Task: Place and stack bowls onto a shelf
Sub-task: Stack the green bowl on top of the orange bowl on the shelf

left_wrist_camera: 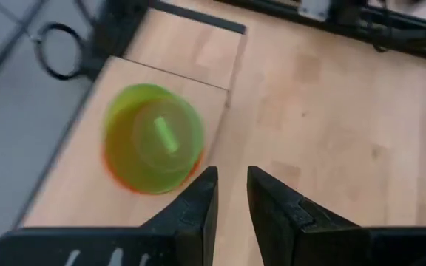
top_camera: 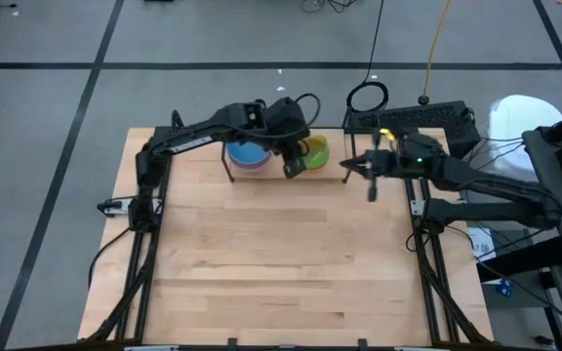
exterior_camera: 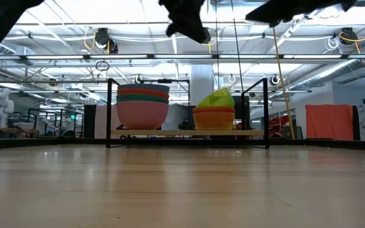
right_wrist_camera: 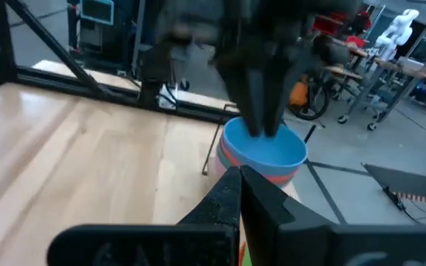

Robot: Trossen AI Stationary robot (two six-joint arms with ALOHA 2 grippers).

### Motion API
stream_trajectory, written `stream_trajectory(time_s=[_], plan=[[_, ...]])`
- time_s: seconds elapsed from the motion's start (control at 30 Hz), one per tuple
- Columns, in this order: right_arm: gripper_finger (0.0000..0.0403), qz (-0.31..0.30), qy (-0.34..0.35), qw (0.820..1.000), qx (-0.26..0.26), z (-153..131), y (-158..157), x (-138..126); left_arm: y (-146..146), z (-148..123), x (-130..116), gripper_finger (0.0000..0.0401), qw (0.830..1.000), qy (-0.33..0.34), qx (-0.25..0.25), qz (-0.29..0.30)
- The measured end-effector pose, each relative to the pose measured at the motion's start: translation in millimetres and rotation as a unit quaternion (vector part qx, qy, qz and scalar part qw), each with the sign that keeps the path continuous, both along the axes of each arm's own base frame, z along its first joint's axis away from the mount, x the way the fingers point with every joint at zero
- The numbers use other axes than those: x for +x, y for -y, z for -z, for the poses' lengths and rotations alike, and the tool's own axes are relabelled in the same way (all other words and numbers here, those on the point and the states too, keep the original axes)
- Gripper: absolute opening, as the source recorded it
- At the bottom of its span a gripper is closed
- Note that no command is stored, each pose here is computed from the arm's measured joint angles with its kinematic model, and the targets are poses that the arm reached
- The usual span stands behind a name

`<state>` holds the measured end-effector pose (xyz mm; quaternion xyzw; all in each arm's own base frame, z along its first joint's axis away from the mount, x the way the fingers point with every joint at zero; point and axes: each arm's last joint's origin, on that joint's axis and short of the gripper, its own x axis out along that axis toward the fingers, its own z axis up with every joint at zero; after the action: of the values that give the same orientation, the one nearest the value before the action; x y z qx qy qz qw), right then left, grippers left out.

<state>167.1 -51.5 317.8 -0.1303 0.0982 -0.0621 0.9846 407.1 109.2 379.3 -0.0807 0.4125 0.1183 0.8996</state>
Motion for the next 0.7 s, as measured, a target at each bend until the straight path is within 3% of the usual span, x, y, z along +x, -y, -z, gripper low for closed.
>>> stream_trajectory(time_s=[0.23,0.47,0.7], plan=[[0.0000,0.044,-0.032,0.998,-0.013,31.1,15.4,36.2,13.2,-25.3,-28.0,0.0081,0.998,-0.019,0.044,-0.042],[0.0000,0.055,-0.073,0.996,-0.005,61.1,32.5,66.8,19.2,-40.8,-44.9,0.0081,0.998,-0.011,0.042,-0.056],[0.0000,0.085,-0.093,0.992,-0.001,84.8,56.3,81.3,20.9,-41.0,-50.6,0.0081,0.997,-0.028,0.039,-0.056]])
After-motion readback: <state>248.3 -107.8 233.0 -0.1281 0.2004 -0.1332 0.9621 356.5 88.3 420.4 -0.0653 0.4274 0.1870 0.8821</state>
